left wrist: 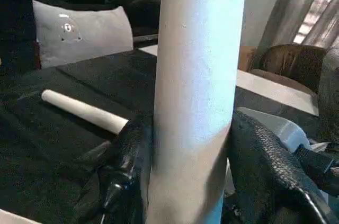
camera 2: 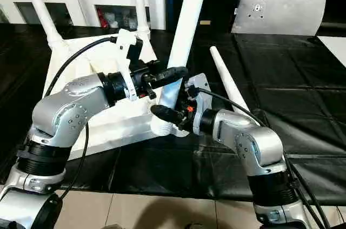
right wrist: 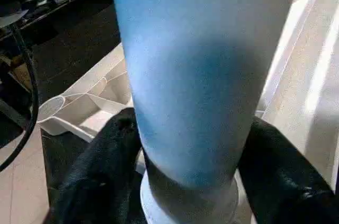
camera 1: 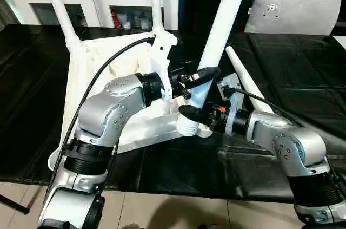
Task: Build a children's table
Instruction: Insert table leg to table base
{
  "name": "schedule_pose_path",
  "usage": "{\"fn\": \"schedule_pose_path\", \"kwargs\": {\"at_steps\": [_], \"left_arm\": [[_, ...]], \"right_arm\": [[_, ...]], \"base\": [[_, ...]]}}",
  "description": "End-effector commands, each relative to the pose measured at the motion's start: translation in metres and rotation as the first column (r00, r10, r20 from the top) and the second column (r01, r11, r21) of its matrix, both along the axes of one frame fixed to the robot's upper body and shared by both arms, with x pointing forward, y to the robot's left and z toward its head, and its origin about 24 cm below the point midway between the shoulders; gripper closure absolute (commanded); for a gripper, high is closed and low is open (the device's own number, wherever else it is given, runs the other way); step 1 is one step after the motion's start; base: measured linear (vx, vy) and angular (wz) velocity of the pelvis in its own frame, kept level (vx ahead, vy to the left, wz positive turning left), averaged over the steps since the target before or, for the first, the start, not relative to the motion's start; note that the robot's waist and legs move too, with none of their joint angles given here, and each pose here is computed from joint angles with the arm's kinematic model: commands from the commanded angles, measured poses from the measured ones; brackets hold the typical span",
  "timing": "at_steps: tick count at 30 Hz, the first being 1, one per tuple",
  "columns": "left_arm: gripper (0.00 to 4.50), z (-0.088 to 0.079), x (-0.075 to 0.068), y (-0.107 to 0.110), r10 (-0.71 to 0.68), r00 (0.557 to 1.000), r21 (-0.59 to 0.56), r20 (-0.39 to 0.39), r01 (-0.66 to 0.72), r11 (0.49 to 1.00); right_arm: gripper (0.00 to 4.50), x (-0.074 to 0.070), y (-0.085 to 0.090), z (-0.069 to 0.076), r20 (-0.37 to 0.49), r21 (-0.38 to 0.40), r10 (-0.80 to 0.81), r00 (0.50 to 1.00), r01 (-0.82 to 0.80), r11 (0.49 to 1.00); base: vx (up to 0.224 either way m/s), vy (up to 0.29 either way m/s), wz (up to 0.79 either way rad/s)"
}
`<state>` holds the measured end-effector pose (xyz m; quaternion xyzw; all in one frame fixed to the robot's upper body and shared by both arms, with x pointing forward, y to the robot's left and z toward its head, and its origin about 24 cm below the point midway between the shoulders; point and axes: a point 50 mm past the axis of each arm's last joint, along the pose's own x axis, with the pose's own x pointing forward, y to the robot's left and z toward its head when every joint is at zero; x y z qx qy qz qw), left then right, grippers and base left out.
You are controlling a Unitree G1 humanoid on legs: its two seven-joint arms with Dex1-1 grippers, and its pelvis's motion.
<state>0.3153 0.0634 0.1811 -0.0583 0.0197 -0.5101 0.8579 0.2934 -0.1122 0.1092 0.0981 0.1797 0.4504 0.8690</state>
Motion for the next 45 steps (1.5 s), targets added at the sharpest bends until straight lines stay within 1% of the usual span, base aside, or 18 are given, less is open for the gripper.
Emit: {"fn": "schedule_pose_path", "kwargs": {"at_steps": [1,7,8,13,14,18,20,24,28,30,32,37,39,40,41,43,44,45], "left_arm": [[2.69,0.012,-0.002,-0.003,-0.029,0.999,-0.002,0.046,0.029,1.000],[2.69,0.012,-0.003,-0.004,-0.041,0.998,0.004,0.044,0.041,0.999],[2.69,0.012,-0.003,-0.004,-0.042,0.998,0.003,0.044,0.042,0.999],[2.69,0.011,-0.003,-0.005,-0.044,0.998,0.007,0.047,0.044,0.999],[2.69,0.011,-0.003,-0.005,-0.045,0.998,0.007,0.048,0.044,0.999],[2.69,0.011,-0.004,-0.005,-0.047,0.998,0.005,0.048,0.047,0.999],[2.69,0.012,-0.004,-0.006,-0.048,0.998,0.004,0.048,0.047,0.999],[2.69,0.013,-0.007,-0.007,-0.064,0.997,0.004,0.053,0.063,0.998],[2.69,0.016,-0.011,-0.011,-0.103,0.995,-0.056,0.008,0.103,0.993],[1.99,0.021,-0.015,-0.012,-0.134,0.991,-0.103,0.010,0.135,0.986],[1.99,0.022,-0.016,-0.013,-0.146,0.989,-0.117,0.011,0.146,0.982],[1.99,0.032,-0.028,-0.016,-0.249,0.968,-0.227,0.015,0.246,0.942],[1.99,0.036,-0.029,-0.015,-0.270,0.963,-0.298,0.002,0.258,0.919],[1.99,0.038,-0.030,-0.015,-0.290,0.957,-0.359,-0.006,0.269,0.894],[1.99,0.038,-0.031,-0.015,-0.299,0.954,-0.362,0.000,0.279,0.890],[1.99,0.034,-0.034,-0.017,-0.319,0.948,-0.313,0.021,0.309,0.898],[1.99,0.029,-0.037,-0.021,-0.339,0.940,-0.246,0.035,0.337,0.909],[1.99,0.028,-0.036,-0.021,-0.337,0.941,-0.232,0.032,0.335,0.913]], "right_arm": [[1.40,0.004,0.001,0.003,0.009,-0.013,-0.012,1.000,0.012,1.000],[1.39,0.005,0.000,0.002,0.005,-0.010,-0.015,1.000,0.015,1.000],[1.66,0.005,0.000,0.002,0.004,-0.010,-0.015,1.000,0.015,1.000],[1.91,0.006,-0.001,0.001,0.010,-0.017,-0.021,1.000,0.021,1.000],[2.13,0.006,-0.001,0.001,0.012,-0.016,-0.020,1.000,0.020,1.000],[2.24,0.006,-0.001,0.001,0.016,-0.016,-0.019,1.000,0.020,1.000],[2.47,0.006,-0.001,0.001,0.018,-0.016,-0.019,1.000,0.019,1.000],[2.54,0.005,0.001,0.002,0.025,-0.012,-0.010,1.000,0.010,1.000],[2.55,0.005,0.001,0.001,0.027,-0.013,-0.008,1.000,0.008,1.000],[2.55,0.006,0.002,-0.001,0.028,-0.011,-0.010,1.000,0.010,1.000],[2.55,0.006,0.003,-0.001,0.027,-0.010,-0.011,1.000,0.011,1.000],[2.55,0.006,0.005,-0.002,0.031,0.017,-0.025,0.999,0.025,1.000],[2.56,0.007,0.003,-0.003,0.016,0.021,-0.057,0.998,0.057,0.998],[2.56,0.008,0.001,-0.003,0.024,0.025,-0.090,0.996,0.090,0.996],[2.56,0.009,0.001,-0.002,0.045,0.024,-0.107,0.993,0.106,0.994],[2.56,0.009,0.000,-0.003,0.039,0.034,-0.133,0.990,0.132,0.991],[2.56,0.009,0.000,-0.003,0.031,0.031,-0.133,0.991,0.132,0.991],[2.56,0.009,0.000,-0.003,0.031,0.029,-0.132,0.991,0.131,0.991]], "base": [[0.000,0.000,0.00],[0.000,0.000,0.00],[0.000,0.000,0.00],[0.000,0.000,0.00],[0.000,0.000,0.00],[0.000,0.000,0.00],[0.000,0.000,0.00],[0.000,0.000,0.00],[0.000,0.000,0.00],[0.000,0.000,0.00],[0.000,0.000,0.00],[0.000,0.000,0.00],[0.000,0.000,0.00],[0.000,0.000,0.00],[0.000,0.000,0.00],[0.000,0.000,0.00],[0.000,0.000,0.00],[0.000,0.000,0.00]]}}
